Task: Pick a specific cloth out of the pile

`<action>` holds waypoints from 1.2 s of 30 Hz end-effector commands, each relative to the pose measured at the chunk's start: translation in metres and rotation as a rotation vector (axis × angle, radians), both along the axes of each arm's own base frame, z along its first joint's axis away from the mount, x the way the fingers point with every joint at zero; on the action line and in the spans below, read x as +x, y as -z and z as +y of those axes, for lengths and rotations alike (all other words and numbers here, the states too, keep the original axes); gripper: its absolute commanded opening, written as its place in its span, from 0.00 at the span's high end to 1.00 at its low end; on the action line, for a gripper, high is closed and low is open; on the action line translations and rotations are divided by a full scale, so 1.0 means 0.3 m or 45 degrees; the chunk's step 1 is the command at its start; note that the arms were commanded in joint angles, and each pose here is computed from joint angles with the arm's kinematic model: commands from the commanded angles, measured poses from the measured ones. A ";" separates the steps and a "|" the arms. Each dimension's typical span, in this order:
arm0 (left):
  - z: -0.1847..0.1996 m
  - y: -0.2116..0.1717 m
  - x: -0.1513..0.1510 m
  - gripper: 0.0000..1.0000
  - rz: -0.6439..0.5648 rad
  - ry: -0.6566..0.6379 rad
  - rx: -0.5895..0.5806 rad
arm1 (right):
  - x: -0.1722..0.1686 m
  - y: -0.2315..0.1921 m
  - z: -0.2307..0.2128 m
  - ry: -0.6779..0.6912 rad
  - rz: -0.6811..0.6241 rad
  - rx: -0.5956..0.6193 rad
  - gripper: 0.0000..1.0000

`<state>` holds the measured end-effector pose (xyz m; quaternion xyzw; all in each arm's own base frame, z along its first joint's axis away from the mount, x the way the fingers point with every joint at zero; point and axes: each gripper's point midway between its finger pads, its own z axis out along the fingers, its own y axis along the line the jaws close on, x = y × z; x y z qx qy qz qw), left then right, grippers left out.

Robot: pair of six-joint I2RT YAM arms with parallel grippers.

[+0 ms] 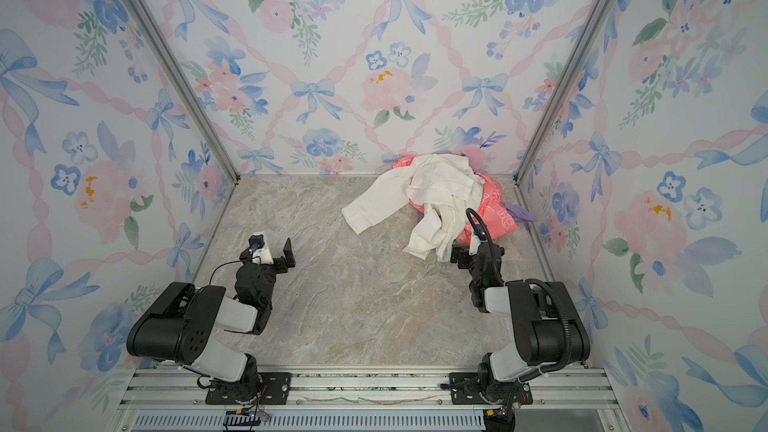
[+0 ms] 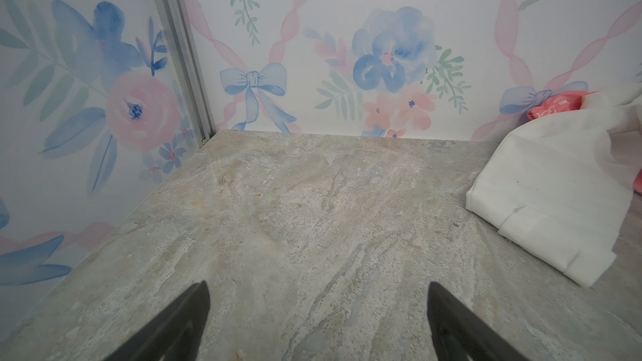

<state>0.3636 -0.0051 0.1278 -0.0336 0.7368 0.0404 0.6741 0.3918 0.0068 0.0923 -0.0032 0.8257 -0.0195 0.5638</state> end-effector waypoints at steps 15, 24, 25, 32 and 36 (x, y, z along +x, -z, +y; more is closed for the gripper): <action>-0.207 -0.314 -0.138 0.02 -0.094 0.121 -0.220 | -0.159 -0.449 -0.019 0.173 -0.068 0.142 0.03; -0.351 -0.446 -0.304 0.02 -0.007 0.482 -0.454 | -0.181 -0.412 -0.275 0.494 -0.019 0.579 0.01; -0.363 -0.452 -0.322 0.02 0.008 0.522 -0.454 | -0.172 -0.404 -0.300 0.513 -0.023 0.633 0.00; -0.458 -0.424 -0.387 0.02 0.088 0.777 -0.333 | -0.053 -0.335 -0.390 0.620 -0.047 0.931 0.07; -0.475 -0.452 -0.393 0.02 0.074 0.820 -0.328 | 0.040 -0.291 -0.414 0.658 0.000 1.010 0.08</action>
